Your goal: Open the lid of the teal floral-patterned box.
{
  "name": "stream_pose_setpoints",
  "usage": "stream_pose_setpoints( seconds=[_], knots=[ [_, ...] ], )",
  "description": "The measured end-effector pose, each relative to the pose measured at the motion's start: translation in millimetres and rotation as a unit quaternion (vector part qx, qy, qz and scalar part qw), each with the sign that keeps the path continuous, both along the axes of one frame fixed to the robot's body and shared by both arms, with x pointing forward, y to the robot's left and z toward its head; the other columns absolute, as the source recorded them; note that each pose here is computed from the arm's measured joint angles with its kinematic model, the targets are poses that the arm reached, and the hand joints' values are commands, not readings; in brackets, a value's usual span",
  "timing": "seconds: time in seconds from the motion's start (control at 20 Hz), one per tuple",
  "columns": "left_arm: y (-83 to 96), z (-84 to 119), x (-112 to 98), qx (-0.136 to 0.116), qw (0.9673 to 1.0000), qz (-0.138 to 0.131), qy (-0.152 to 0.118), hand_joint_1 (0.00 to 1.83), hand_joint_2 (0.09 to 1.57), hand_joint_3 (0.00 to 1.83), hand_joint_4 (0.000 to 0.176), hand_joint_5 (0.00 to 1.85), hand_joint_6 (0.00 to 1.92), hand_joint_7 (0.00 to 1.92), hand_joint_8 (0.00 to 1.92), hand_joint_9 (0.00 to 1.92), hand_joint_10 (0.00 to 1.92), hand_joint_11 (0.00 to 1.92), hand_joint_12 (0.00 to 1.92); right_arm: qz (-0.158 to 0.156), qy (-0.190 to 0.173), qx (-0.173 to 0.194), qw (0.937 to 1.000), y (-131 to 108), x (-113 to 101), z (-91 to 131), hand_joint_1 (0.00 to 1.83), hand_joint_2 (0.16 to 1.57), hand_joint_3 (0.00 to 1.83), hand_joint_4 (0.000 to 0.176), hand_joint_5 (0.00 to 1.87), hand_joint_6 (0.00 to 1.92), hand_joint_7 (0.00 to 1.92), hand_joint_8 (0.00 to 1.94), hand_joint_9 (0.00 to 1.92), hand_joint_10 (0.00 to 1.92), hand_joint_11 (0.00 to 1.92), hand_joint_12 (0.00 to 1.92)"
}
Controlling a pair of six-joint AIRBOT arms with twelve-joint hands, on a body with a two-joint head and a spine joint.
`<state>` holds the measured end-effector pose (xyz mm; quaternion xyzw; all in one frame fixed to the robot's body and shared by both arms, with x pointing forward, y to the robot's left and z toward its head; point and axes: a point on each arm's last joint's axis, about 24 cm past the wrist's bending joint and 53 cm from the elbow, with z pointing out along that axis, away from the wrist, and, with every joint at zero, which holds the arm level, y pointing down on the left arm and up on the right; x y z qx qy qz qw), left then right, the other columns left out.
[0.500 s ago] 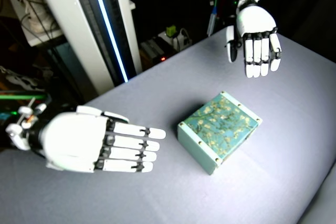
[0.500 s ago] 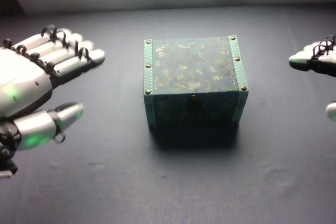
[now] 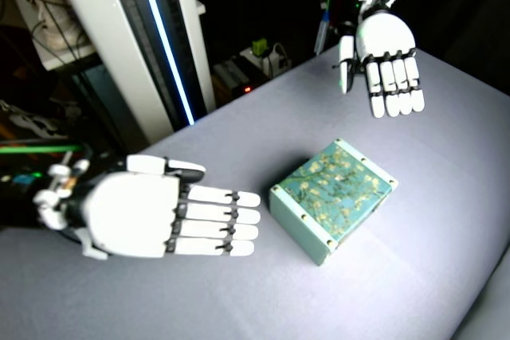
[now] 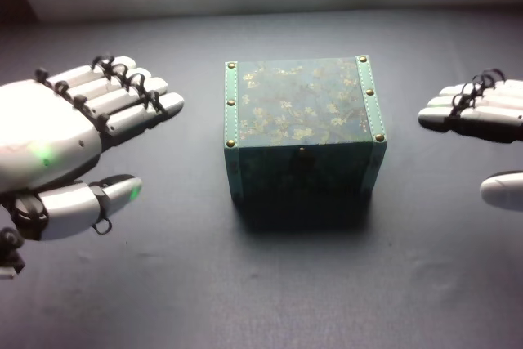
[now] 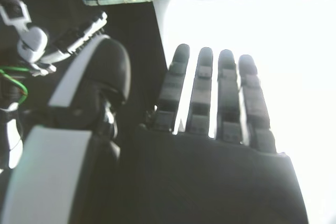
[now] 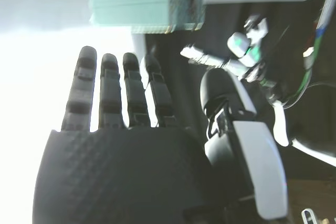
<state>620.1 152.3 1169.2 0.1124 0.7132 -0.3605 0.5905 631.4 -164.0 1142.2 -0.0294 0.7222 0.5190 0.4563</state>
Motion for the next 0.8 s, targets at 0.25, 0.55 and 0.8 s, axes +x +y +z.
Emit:
stream_pose_setpoints(
  seconds=[0.25, 0.55, 0.8],
  knots=[
    [-21.7, -24, 4, 0.038, 0.9987, -0.026, 0.023, 0.00, 1.57, 0.05, 0.000, 0.00, 0.00, 0.00, 0.00, 0.01, 0.00, 0.03, 0.02, 0.018, -0.006, -0.041, 0.9990, 12, 7, -6, 0.00, 1.37, 0.00, 0.000, 0.13, 0.00, 0.12, 0.01, 0.06, 0.00, 0.00, 0.23],
    [-37.6, -32, 6, 0.065, 0.9966, -0.044, 0.025, 0.00, 1.49, 0.00, 0.000, 0.00, 0.00, 0.00, 0.00, 0.00, 0.00, 0.02, 0.01, 0.020, -0.006, -0.069, 0.9974, 21, 19, -18, 0.00, 1.31, 0.00, 0.000, 0.11, 0.00, 0.09, 0.00, 0.04, 0.00, 0.02, 0.15],
    [-37.7, -33, 11, 0.064, 0.9967, -0.040, 0.029, 0.00, 1.53, 0.01, 0.000, 0.00, 0.00, 0.00, 0.00, 0.01, 0.00, 0.00, 0.00, 0.030, 0.004, -0.075, 0.9967, 35, 20, -31, 0.00, 1.38, 0.00, 0.000, 0.10, 0.01, 0.06, 0.00, 0.04, 0.00, 0.01, 0.25]
  ],
)
